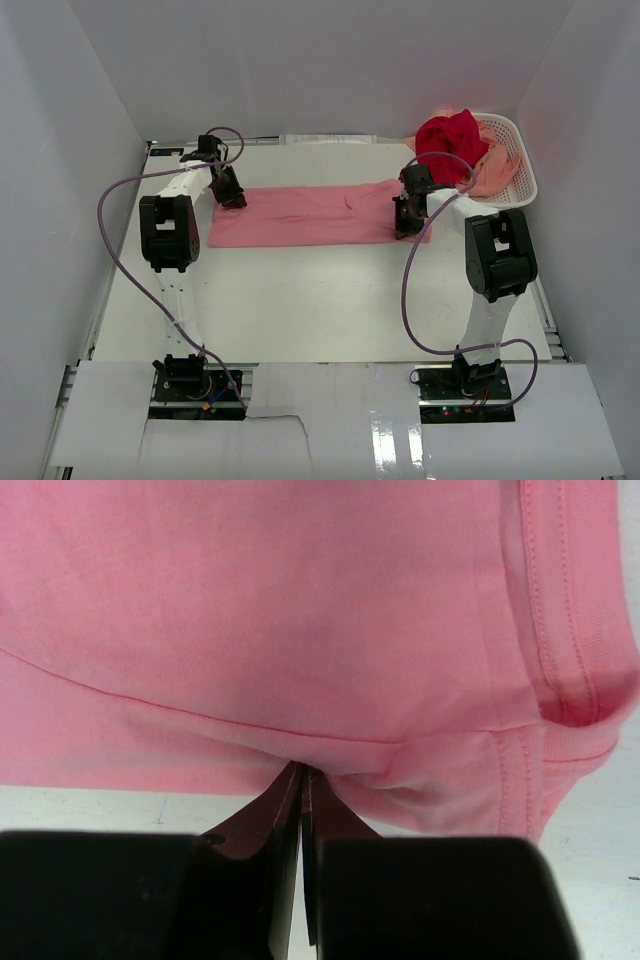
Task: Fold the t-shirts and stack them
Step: Rotate the tshirt 90 degrees
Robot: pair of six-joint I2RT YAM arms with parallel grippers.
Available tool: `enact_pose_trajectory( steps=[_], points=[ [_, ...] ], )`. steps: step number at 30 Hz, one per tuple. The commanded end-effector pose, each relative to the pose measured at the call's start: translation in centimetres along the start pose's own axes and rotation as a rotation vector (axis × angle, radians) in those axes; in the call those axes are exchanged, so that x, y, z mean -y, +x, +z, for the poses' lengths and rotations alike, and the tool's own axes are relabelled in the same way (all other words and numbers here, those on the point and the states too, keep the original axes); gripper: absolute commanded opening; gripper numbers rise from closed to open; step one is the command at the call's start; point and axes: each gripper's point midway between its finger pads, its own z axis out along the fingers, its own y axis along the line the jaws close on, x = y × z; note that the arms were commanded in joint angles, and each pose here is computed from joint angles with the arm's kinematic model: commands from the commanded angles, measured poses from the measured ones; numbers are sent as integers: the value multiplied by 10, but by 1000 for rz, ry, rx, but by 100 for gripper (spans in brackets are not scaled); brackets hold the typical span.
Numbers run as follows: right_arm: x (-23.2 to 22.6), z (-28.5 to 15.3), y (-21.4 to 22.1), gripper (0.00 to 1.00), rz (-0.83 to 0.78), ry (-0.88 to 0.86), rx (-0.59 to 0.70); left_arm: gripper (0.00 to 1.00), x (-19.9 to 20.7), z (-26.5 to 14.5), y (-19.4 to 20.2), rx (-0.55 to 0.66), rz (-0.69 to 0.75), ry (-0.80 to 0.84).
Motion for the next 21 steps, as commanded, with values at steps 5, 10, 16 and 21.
enact_pose_trajectory(
  steps=[5,10,16,21],
  points=[
    [8,6,1,8,5,26,-26,29,-10,0,5,-4,-22,-26],
    [9,8,2,8,5,32,-31,17,-22,6,10,-24,-39,-43],
    [9,21,-3,8,9,28,-48,18,-52,4,33,-77,-100,-95],
    [6,43,-20,8,15,14,-55,21,-74,-6,86,-144,-125,-158]
  ],
)
